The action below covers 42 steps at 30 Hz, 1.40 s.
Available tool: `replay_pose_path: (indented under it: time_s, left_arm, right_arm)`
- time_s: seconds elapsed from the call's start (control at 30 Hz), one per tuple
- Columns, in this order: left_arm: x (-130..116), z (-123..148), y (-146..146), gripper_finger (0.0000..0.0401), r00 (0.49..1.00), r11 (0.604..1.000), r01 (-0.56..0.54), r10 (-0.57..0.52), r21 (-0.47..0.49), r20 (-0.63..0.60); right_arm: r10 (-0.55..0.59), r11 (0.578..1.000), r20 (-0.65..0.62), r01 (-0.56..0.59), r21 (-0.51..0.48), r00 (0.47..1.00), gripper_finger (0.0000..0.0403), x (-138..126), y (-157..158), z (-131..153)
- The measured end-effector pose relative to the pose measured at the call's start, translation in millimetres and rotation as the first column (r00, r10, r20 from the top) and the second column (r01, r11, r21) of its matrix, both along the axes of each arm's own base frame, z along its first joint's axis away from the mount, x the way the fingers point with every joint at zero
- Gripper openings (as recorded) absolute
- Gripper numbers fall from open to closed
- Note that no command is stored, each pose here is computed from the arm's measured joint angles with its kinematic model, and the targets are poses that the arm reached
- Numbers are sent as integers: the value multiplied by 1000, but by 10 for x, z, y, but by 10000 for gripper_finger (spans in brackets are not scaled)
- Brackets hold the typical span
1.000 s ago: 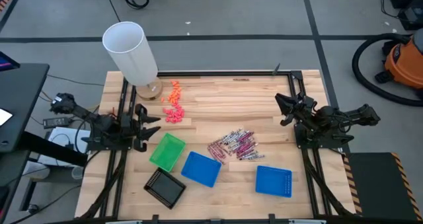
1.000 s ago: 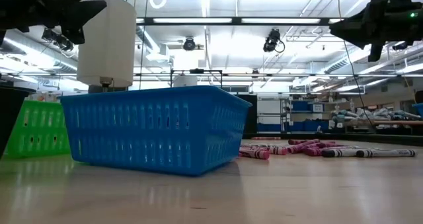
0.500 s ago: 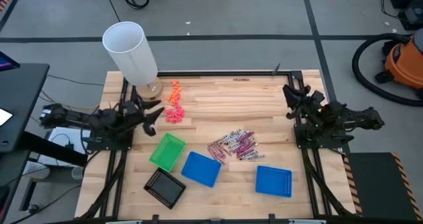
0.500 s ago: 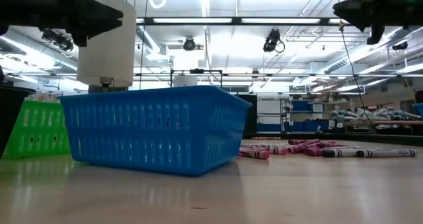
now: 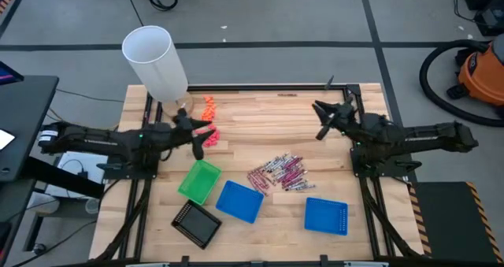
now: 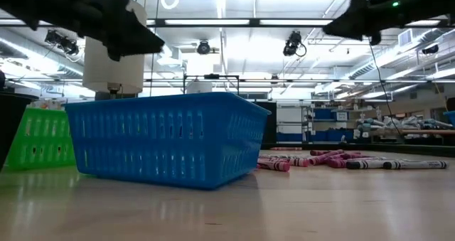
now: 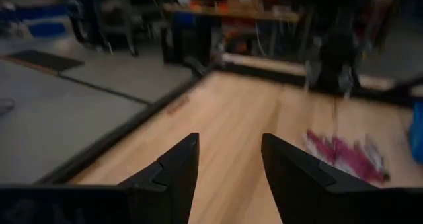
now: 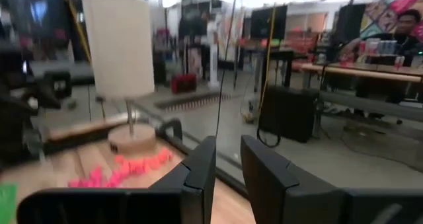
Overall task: Sort crayons
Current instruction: Put the pink crayon into the right blue basket
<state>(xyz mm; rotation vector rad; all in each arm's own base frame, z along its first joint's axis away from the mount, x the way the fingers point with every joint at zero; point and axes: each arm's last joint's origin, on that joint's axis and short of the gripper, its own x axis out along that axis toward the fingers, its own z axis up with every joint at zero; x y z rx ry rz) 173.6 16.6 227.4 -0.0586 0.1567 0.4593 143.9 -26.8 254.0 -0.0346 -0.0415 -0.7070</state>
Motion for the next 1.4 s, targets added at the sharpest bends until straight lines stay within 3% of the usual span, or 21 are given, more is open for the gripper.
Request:
replay_pose_path:
  time_s: [0.33,0.6,0.73,0.87,1.07,1.4]
  left_arm:
    - [260,-105,150,176,990,1000,3,-2,6,-144]
    - [355,-271,223,176,976,1000,-15,21,27,-215]
    - [419,-342,218,176,970,999,2,10,48,-242]
    - [457,-425,209,176,959,999,10,3,43,-282]
    - [482,-500,203,176,949,999,13,-2,33,-315]
    - [483,-496,203,176,951,1000,10,0,29,-309]
  right_arm:
    - [-36,995,-233,57,83,972,82,407,-263,-151]
    - [8,966,-448,108,233,894,82,733,-726,-437]
    - [27,956,-526,132,262,850,82,851,-999,-545]
    - [73,924,-582,165,345,810,83,930,-1291,-624]
    - [172,863,-687,228,451,706,107,1122,-1649,-738]
    - [301,798,-796,319,512,524,146,1537,-2143,-794]
